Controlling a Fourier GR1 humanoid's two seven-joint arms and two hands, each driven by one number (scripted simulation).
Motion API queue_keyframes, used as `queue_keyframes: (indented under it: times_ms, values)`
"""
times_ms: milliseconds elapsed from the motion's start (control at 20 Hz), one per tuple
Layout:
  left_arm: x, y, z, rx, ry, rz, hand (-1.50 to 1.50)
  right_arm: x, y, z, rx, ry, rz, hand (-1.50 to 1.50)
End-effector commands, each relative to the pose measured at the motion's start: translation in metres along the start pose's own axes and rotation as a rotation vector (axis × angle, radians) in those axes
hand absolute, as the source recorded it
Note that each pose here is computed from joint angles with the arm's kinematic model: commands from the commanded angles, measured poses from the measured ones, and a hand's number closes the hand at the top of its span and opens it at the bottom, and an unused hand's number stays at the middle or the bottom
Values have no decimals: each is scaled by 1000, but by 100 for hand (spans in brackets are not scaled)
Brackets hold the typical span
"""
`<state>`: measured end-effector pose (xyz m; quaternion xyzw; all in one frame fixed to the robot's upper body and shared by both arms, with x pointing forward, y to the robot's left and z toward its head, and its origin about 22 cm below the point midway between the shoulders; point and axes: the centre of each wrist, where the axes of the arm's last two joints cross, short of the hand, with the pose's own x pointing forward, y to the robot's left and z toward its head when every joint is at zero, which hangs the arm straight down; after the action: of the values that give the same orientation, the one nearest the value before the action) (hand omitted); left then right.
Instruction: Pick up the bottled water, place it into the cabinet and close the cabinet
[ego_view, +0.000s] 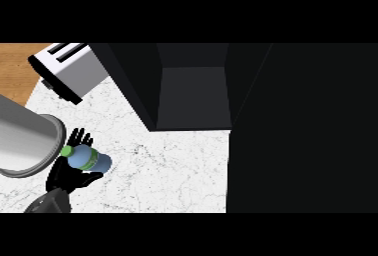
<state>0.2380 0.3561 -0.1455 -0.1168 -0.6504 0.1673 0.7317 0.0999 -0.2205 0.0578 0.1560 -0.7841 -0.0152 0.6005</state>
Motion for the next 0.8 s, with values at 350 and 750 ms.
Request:
queue_keyframes:
  times_ms: [350, 750]
  values:
    - [-17, -25, -8, -162, -15, 123, -150, 11, 4, -3, 16, 25, -6, -150]
    - [-16, -37, -18, -185, -9, 115, 150, 1, -3, 5, 21, 10, -11, -150]
